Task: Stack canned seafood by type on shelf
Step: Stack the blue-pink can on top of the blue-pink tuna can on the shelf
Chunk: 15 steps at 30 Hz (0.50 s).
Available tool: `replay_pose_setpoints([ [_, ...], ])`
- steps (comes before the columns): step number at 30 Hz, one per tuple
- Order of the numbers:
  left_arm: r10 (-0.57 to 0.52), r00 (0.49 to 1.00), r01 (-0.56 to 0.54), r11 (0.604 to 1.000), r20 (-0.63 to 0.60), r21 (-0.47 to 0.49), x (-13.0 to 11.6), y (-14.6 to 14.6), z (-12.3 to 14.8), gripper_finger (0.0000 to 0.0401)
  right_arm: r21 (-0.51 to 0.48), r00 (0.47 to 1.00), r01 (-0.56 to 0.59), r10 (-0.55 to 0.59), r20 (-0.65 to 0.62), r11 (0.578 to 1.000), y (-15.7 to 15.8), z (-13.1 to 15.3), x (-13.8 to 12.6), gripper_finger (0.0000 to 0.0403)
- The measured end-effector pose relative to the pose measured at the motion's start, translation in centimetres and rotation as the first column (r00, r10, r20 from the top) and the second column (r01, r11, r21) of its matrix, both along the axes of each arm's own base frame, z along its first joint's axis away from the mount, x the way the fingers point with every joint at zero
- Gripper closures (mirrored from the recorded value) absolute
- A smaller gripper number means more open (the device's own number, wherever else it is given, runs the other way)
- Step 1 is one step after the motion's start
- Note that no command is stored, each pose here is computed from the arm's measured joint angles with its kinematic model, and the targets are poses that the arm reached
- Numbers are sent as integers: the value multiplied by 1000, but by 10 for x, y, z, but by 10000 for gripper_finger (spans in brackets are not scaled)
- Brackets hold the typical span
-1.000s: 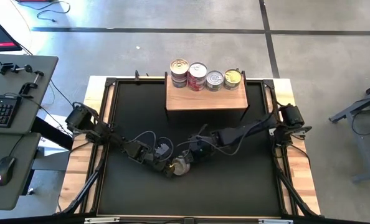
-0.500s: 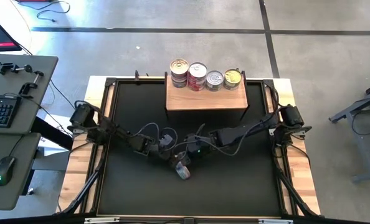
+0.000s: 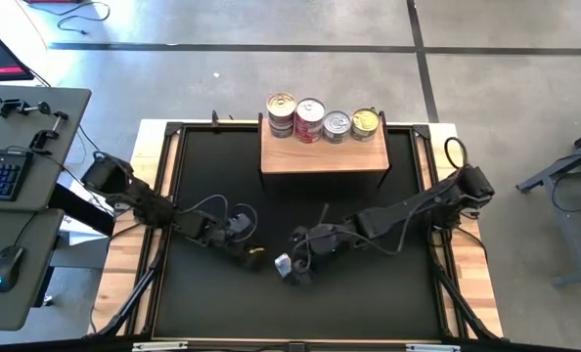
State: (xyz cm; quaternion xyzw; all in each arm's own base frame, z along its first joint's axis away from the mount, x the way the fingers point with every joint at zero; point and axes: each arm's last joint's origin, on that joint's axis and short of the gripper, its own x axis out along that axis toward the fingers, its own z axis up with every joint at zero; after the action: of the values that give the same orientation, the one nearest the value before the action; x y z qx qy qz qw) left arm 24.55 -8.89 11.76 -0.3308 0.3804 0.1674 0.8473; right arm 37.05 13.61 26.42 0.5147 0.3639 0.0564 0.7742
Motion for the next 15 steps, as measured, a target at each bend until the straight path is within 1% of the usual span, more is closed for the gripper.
replay_pose_setpoints([
  [2,13,1000,-13,1000,-7,-29,-9,-3,-4,401,-42,995,-31,35,96,999,9,18,6,335],
  [4,6,1000,-7,998,-13,-67,-15,-7,-5,401,-144,976,-57,86,203,988,18,35,13,298],
  [6,-4,1000,2,996,-22,-94,-18,-9,-7,401,-289,946,-76,160,280,954,26,50,19,258],
  [8,-20,999,16,993,-32,-120,-20,-12,-8,401,-395,912,-62,213,352,917,28,67,25,214],
  [11,-57,998,50,987,-40,-151,-20,-13,-7,401,-490,896,-57,261,359,870,26,84,32,152],
  [13,-100,994,92,982,-45,-165,-21,-14,-5,401,-529,913,-93,284,293,844,22,83,38,119],
  [15,-132,990,123,979,-48,-162,-23,-14,-2,401,-539,938,-131,281,205,832,20,81,45,99],
])
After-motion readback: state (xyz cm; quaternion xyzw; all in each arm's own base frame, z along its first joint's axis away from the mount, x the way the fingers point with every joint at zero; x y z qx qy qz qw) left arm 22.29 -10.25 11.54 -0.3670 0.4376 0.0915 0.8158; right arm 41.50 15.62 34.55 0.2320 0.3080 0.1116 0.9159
